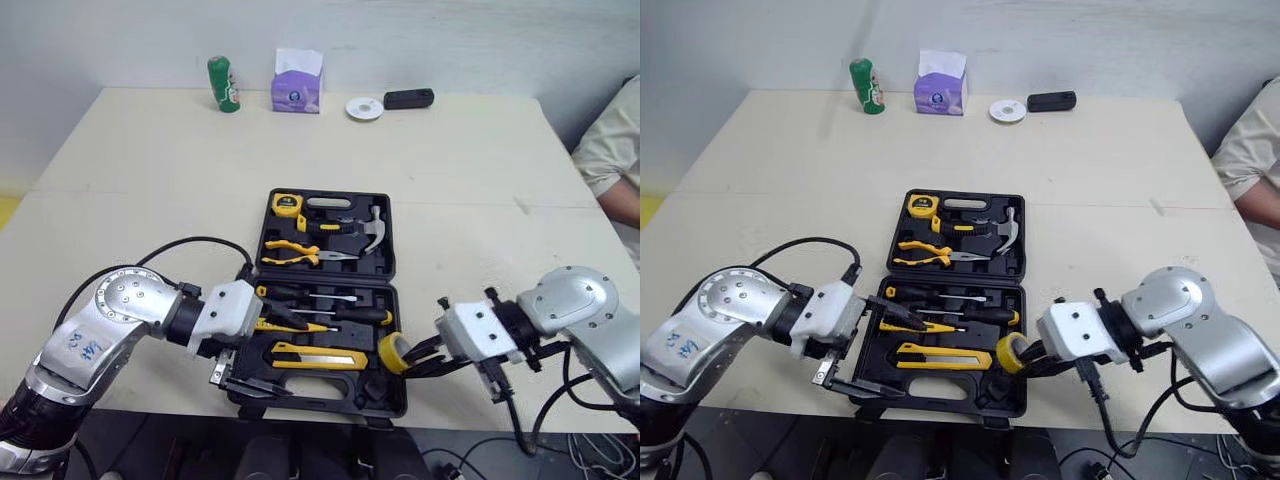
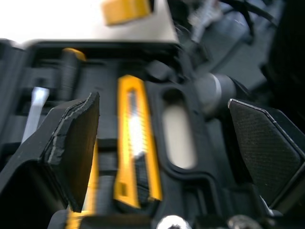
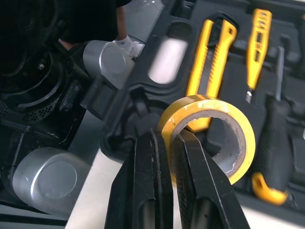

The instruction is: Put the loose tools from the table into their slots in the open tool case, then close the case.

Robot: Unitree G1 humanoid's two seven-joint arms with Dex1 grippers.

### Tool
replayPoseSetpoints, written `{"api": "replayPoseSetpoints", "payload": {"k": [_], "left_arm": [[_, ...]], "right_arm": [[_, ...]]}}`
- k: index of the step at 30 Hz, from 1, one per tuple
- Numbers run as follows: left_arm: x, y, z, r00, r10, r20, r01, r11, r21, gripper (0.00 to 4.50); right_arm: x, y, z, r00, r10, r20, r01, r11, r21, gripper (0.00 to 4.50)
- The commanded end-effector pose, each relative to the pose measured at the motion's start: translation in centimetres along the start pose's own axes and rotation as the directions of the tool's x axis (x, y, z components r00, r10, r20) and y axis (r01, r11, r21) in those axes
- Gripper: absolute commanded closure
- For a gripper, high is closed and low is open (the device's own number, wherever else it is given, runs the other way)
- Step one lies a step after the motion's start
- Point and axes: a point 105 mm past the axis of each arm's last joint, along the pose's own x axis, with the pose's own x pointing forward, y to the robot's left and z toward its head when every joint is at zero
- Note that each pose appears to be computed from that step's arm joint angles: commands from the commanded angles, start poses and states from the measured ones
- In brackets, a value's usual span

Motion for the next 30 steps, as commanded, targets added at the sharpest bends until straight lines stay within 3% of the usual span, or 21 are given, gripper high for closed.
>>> {"api": "replayPoseSetpoints", "payload": {"k": [1, 11, 30], "left_arm": [[0.5, -0.7, 0.3, 0.999, -0.041, -0.014, 0.041, 0.998, 0.047, 0.0], [0.8, -0.6, 0.5, 0.999, -0.053, -0.006, 0.054, 0.998, 0.032, 0.0], [0.8, 0.5, 1.0, 1.0, -0.026, 0.004, 0.026, 0.998, 0.062, 0.0]], "right_arm": [[1.2, 0.6, 0.5, 0.999, 0.043, -0.009, -0.043, 0.997, -0.071, 4.47], [3.1, 0.9, -0.7, 0.995, 0.091, -0.044, -0.095, 0.99, -0.105, 4.47], [2.5, 2.0, -0.3, 0.991, 0.12, -0.06, -0.127, 0.985, -0.119, 4.47]]}}
